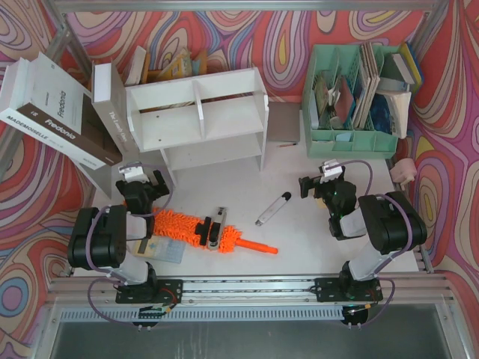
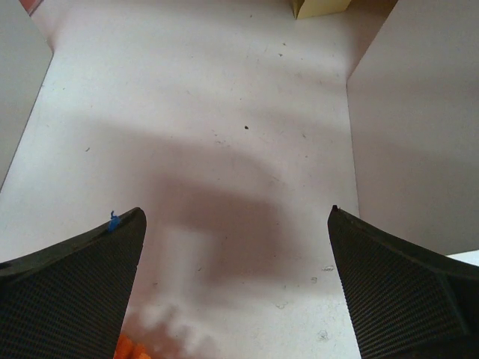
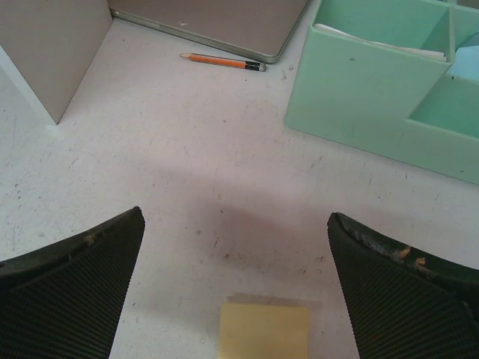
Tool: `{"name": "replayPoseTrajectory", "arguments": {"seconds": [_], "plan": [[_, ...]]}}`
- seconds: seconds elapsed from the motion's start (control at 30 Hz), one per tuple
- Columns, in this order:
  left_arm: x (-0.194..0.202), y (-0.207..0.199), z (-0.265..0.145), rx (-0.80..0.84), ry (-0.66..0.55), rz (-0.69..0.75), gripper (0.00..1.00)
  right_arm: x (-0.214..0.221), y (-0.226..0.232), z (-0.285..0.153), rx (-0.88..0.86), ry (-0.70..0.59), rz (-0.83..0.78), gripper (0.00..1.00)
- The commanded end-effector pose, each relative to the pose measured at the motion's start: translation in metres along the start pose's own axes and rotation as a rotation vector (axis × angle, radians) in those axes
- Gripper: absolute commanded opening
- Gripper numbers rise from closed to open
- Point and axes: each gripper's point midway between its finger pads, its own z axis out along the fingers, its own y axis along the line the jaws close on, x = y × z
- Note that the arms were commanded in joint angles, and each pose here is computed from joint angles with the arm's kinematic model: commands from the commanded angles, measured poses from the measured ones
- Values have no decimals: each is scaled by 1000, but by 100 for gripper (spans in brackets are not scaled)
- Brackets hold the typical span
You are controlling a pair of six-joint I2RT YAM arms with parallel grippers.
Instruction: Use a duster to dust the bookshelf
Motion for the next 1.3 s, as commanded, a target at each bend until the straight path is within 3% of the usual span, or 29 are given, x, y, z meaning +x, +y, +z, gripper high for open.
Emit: {"name": "replayPoseTrajectory", "arguments": {"seconds": [0.0,0.23,0.4,0.57,0.7,0.9,1.07,1.27], "plan": [[-8,-2,-3,17,-37,-5,98,0,-4,2,12,-1,9,99],[-7,-3,-1,25,-21,1,98,-2,-3,1,8,-9,4,99],[-13,-22,-20,158,-129,44,98,-3,-1,-3,-1,-22,-3,99],[-29,-17,-40,130,-189,36,98,-15,3,-12,-22,-58,-22,99],[-41,-31,-61,130,-248,120,98,-28,4,-23,-17,-98,-28,99],[-67,-41,-96,162,-339,24,98,-48,0,-37,21,-130,-2,99],[-71,-37,-123,156,-340,-45,98,-69,6,-46,-2,-142,56,99],[-57,-22,-142,97,-263,-223,98,-99,10,-48,6,-55,347,99]]}}
